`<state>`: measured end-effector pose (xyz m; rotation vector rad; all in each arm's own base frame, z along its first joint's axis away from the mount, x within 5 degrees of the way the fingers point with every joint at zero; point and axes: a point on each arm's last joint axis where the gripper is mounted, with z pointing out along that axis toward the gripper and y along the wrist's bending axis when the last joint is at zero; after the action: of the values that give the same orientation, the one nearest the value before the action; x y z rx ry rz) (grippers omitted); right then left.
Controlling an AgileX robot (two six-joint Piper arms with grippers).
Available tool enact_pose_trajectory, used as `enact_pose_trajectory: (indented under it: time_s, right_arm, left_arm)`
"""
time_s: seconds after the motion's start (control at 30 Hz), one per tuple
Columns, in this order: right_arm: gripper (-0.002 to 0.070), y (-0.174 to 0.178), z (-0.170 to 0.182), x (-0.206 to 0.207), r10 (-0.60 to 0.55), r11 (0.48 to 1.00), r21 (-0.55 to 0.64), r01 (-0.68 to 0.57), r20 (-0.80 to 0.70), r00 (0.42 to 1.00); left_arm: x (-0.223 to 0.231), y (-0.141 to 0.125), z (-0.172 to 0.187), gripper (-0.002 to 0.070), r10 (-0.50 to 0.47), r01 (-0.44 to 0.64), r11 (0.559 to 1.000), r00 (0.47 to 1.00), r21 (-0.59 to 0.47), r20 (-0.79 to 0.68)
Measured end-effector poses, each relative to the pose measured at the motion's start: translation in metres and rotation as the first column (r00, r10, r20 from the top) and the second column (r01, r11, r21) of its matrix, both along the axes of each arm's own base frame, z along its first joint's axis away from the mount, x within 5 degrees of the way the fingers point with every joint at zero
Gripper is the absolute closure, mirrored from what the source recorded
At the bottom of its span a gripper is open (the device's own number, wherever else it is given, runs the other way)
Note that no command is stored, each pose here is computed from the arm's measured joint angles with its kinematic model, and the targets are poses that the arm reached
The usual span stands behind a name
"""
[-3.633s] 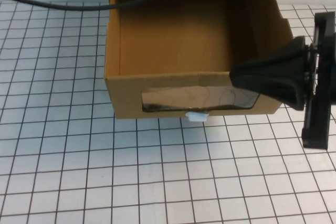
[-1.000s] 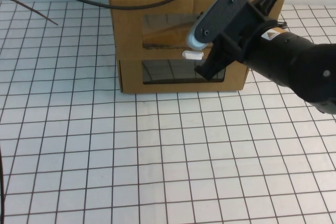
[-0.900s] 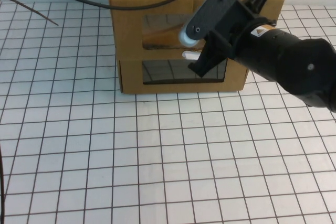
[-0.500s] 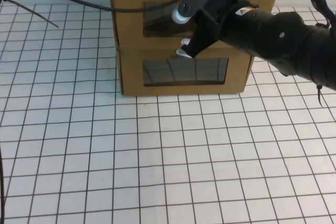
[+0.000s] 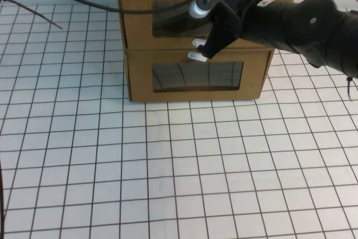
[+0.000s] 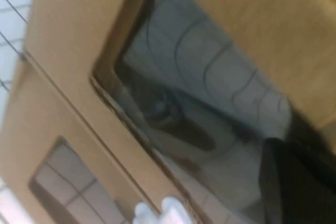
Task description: Close the shoe box
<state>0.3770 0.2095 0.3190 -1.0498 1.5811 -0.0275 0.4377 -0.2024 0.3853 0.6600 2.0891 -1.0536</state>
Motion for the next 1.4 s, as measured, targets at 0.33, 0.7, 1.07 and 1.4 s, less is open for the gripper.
enact_pose_trajectory:
  time_s: [0.33, 0.7, 1.07, 1.4]
  right_arm:
    - [0.0690, -0.011, 0.062, -0.069, 0.279, 0.960, 0.030, -0.277, -0.125, 0.952]
    - [0.0690, -0.112, 0.165, -0.150, 0.053, 0.913, 0.408, 0.011, -0.145, 0.988]
    - [0.0690, -0.153, 0.182, -0.239, -0.085, 0.829, 0.549, 0.107, -0.065, 0.994]
    - [0.0690, -0.168, 0.120, -0.306, -0.148, 0.760, 0.633, 0.148, -0.053, 0.988]
  left_arm:
    - [-0.037, 0.016, 0.052, 0.0680, -0.031, 0.016, 0.996, 0.985, 0.091, 0.169]
    - [-0.139, 0.054, 0.151, 0.0680, -0.043, -0.024, 0.986, 0.920, 0.165, 0.390]
    - [-0.215, 0.080, 0.184, 0.0680, 0.006, -0.072, 0.988, 0.902, 0.135, 0.432]
    - [-0.298, 0.112, 0.140, 0.0680, 0.073, -0.143, 0.978, 0.915, 0.150, 0.398]
